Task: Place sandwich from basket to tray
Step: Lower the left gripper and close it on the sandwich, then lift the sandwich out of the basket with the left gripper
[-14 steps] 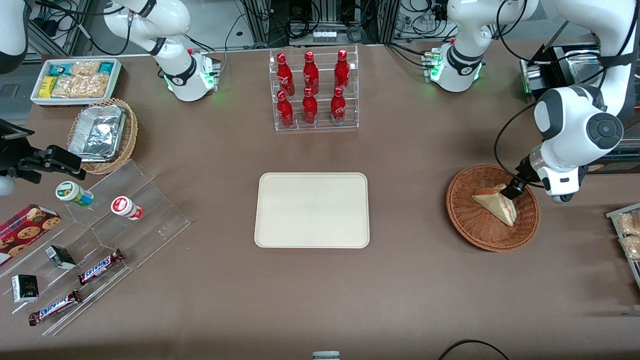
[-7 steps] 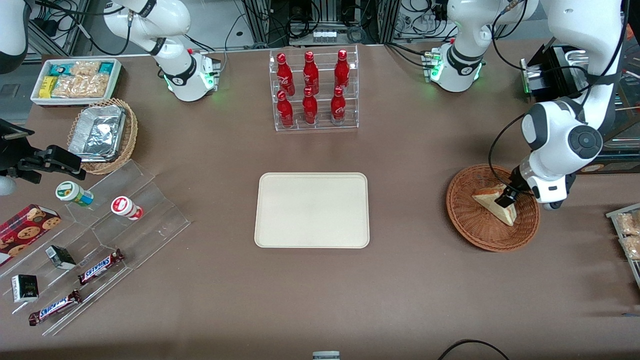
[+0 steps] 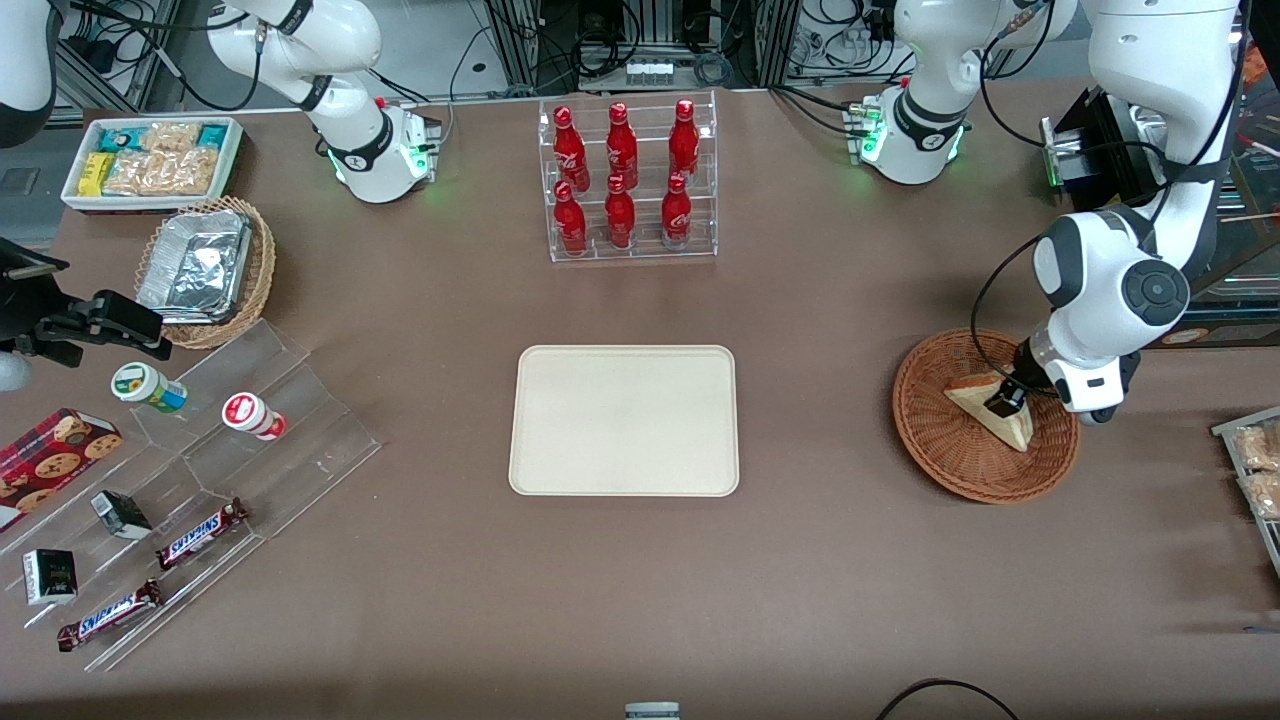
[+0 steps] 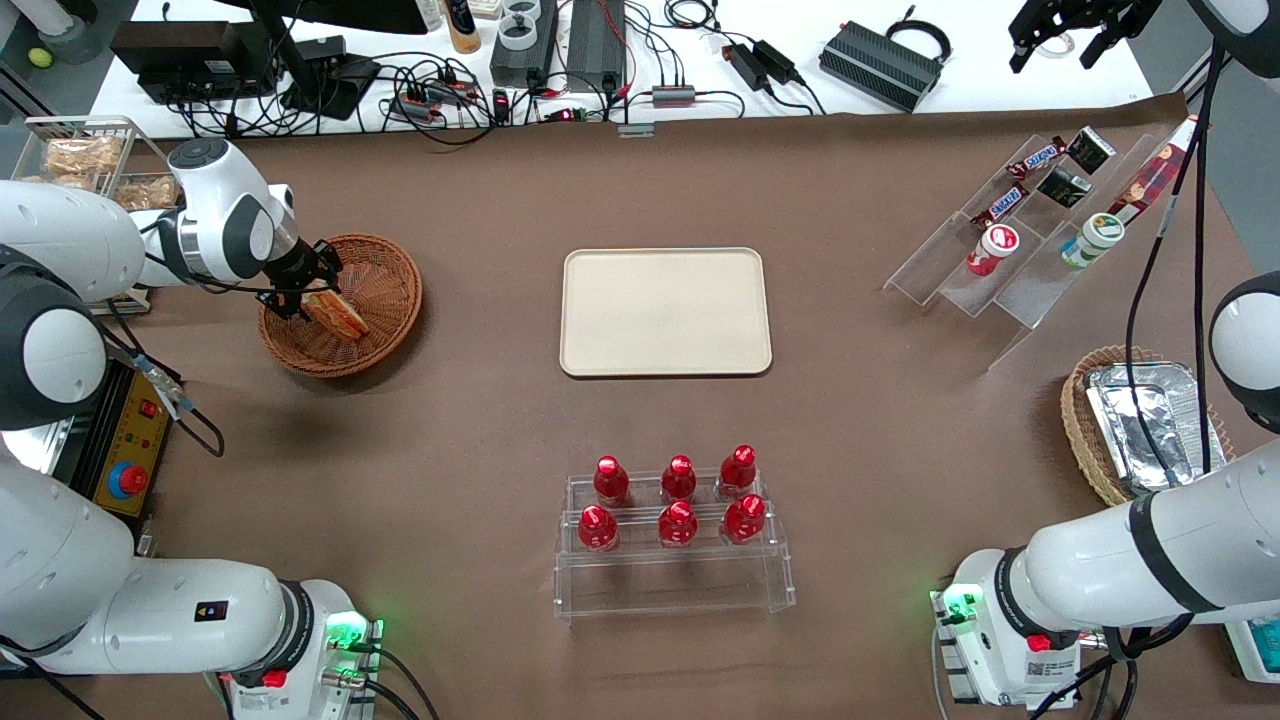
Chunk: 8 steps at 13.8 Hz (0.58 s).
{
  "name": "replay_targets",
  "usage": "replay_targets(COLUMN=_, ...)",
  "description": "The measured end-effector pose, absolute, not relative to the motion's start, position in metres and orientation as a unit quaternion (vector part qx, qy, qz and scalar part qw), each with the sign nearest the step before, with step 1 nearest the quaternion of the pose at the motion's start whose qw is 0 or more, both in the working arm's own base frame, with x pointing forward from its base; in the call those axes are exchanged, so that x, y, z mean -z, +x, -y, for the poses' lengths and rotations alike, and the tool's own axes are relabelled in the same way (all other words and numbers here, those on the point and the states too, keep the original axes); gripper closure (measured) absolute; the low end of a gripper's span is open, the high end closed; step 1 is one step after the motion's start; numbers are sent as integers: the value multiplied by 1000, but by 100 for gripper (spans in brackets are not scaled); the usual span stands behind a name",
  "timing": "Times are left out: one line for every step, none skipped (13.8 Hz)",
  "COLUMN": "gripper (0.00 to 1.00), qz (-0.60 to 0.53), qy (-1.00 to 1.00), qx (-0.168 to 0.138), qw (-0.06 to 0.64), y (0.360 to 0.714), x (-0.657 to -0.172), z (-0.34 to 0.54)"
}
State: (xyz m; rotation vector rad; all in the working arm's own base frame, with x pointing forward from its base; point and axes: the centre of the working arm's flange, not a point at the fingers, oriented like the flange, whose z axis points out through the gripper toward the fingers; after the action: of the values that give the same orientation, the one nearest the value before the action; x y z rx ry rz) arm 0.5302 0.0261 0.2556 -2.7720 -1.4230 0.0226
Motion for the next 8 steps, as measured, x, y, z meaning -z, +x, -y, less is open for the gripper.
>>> replay_targets(gripper=48, qz=458, qy=-889, qx=-5, qw=11, y=532, x=-258, z=-23)
replay_targets(gripper=58, qz=457, qy=-890, qx=-2, qw=10, y=534, x=-260, z=-19)
replay_targets(gripper=62, qz=454, qy=-891, qx=-3, qw=10, y=536, x=-263, z=-15)
replay_targets(gripper=66, qz=451, qy=-892, qx=-11, qw=14, y=537, x=-269, z=-11)
replay_targets(gripper=70, qz=447, qy=-894, qx=-24, qw=20, y=539, x=-280, z=-7)
replay_targets(gripper=77, qz=441, qy=-897, qx=-38, qw=26, y=543, x=-298, z=-2)
replay_targets(gripper=82, qz=430, qy=-901, qx=-51, qw=32, y=547, x=-322, z=6)
replay_targets(gripper=82, qz=417, qy=-906, qx=-61, qw=37, y=551, x=-351, z=16)
